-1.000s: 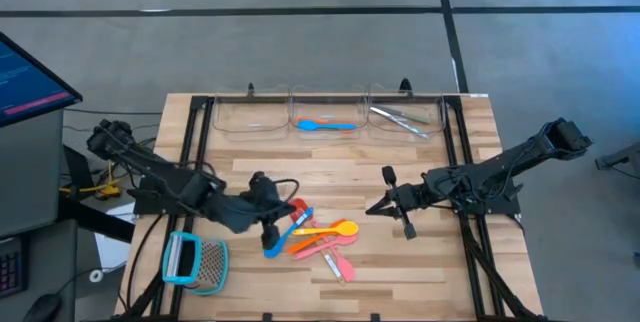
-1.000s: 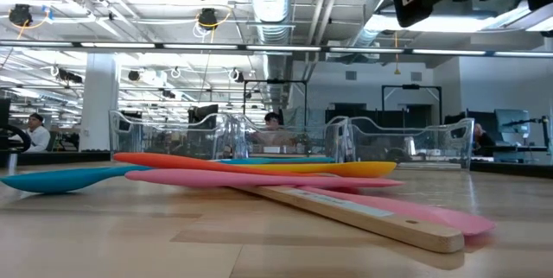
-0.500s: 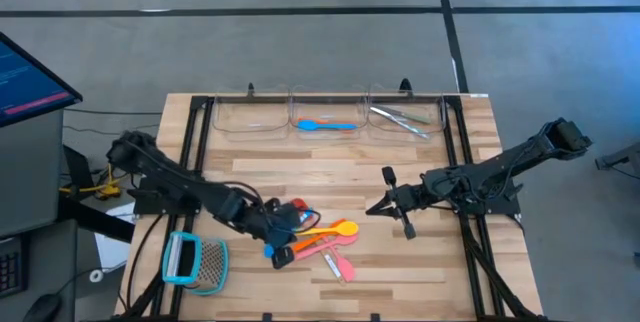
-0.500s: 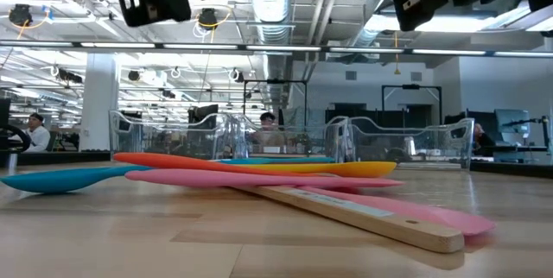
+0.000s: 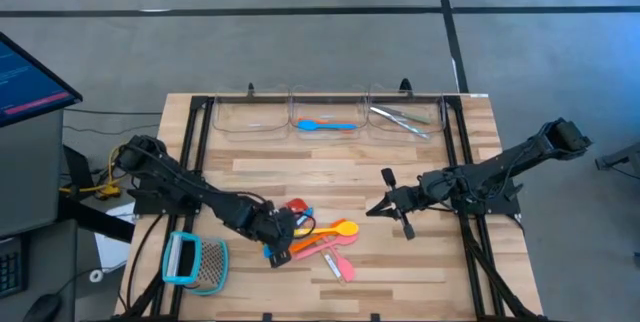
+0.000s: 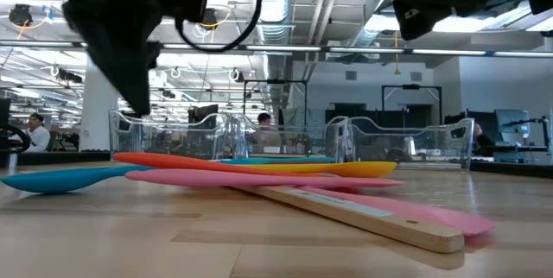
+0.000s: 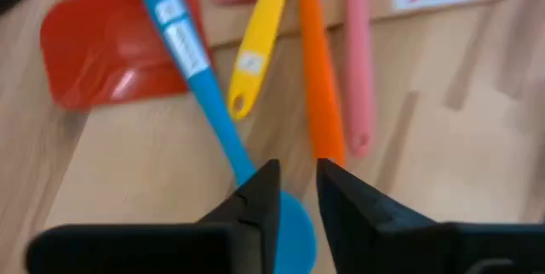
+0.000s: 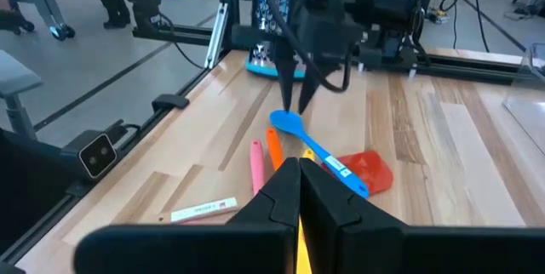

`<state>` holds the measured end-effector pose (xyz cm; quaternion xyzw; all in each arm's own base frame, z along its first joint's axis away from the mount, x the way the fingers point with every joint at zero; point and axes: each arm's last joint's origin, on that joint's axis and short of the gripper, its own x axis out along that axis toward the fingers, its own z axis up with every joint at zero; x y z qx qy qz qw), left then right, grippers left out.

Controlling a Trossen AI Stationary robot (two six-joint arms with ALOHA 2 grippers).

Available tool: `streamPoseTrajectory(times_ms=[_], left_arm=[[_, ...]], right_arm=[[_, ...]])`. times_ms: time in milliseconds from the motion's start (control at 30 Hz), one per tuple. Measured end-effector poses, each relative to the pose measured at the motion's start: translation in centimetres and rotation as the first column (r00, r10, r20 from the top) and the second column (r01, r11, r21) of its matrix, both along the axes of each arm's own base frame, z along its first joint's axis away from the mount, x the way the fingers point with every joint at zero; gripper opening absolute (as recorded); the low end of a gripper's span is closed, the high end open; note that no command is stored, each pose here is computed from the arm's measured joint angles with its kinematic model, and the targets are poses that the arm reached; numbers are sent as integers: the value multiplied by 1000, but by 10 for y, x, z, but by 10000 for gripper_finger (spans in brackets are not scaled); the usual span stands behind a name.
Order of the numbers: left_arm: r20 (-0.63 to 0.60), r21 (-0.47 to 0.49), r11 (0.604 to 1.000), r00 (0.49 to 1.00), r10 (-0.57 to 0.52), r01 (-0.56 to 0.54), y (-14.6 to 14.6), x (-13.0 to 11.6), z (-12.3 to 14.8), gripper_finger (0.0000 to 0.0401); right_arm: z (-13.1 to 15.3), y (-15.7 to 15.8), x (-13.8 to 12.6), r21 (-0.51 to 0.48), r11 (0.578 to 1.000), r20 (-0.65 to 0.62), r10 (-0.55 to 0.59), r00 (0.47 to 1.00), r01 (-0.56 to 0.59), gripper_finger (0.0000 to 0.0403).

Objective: Pick & Place Kitchen Items
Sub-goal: Put the blue serving spoon into the left transparent bin

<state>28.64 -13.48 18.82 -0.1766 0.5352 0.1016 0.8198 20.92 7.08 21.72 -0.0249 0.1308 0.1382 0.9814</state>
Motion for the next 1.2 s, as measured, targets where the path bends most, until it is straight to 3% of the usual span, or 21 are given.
streamPoseTrajectory(times_ms=[400,567,1200], left_arm=[[-61,-30,978,977,202,-204,22,-9,-28,160],[3,-75,976,979,205,-204,22,-6,-33,164],[46,-97,974,977,209,-204,20,-2,-37,164]], right_arm=[[0,0,0,0,1000,1,0,1000,0,1],[0,0,0,0,1000,2,0,1000,0,1],[0,0,0,1,1000,2,0,1000,0,1]])
